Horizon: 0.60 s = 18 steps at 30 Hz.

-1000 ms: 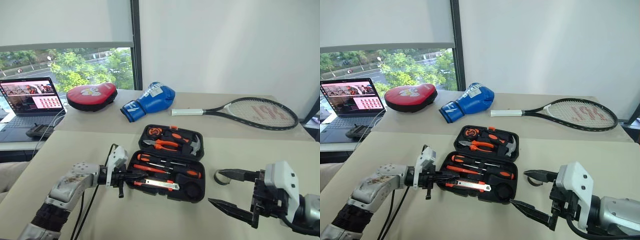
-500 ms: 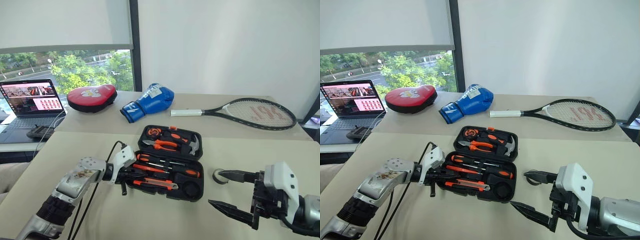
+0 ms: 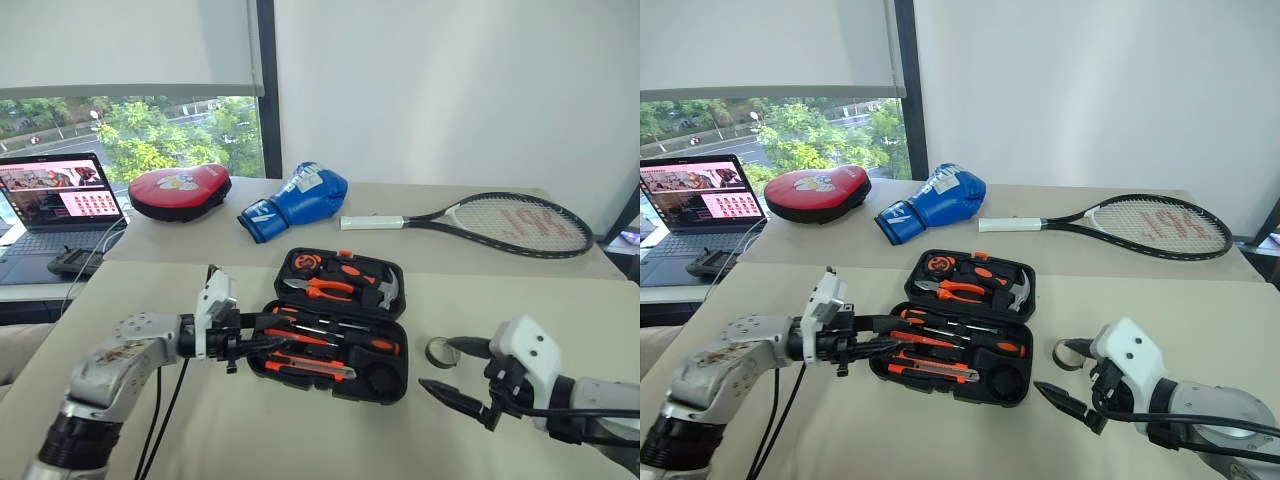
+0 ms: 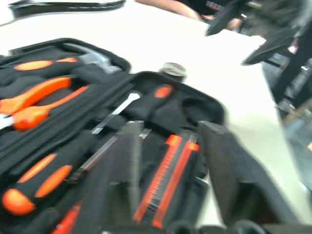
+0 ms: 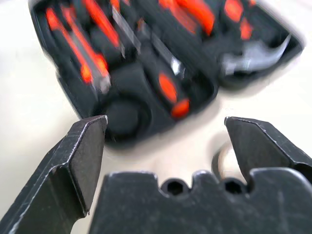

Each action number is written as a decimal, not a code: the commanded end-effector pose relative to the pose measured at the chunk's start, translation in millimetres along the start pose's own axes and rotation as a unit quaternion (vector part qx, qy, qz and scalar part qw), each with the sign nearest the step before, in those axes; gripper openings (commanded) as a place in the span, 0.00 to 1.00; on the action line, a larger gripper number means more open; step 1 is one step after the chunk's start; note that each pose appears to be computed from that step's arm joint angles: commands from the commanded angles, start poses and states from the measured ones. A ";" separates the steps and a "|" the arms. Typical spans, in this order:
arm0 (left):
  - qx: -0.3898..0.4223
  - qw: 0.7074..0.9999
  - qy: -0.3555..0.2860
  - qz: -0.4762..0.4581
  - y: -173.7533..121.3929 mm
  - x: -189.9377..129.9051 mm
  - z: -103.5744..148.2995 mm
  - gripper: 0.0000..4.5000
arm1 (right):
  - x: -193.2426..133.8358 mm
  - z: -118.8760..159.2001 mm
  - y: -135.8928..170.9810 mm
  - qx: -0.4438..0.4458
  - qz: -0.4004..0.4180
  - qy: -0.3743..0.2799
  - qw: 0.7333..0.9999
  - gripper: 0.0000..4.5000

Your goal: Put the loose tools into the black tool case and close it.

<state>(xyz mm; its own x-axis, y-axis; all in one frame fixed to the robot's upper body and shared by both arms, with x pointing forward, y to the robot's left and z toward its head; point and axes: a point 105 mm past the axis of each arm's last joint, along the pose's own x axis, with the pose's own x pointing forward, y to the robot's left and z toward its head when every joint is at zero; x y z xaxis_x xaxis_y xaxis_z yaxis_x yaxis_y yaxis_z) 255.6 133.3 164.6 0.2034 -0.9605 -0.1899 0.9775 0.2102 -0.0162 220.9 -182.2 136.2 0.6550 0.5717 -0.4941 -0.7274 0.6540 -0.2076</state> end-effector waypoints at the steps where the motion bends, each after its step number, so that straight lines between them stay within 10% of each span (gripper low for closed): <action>1: 0.029 0.999 -0.001 -0.033 -20.5 -5.0 18.7 0.85 | 7.4 -18.6 -28.5 0.011 -0.058 0.066 0.996 1.00; 3: 0.029 0.999 0.005 -0.040 -27.0 -6.7 21.1 0.99 | 15.4 -21.8 -38.3 0.031 -0.067 0.073 0.995 1.00; 18: 0.035 0.999 0.000 -0.006 -34.7 -6.6 24.0 0.99 | 50.6 -23.2 -63.7 0.076 -0.078 0.091 0.990 1.00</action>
<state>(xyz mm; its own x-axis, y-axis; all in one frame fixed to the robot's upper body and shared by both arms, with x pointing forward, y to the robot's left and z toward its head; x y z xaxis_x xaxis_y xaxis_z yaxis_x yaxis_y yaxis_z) 223.4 128.6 179.7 0.1806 -0.9626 -0.2018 0.9825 0.1862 -0.0086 294.0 -206.8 95.6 0.6854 0.3660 -0.6296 -0.5611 0.8165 -0.1362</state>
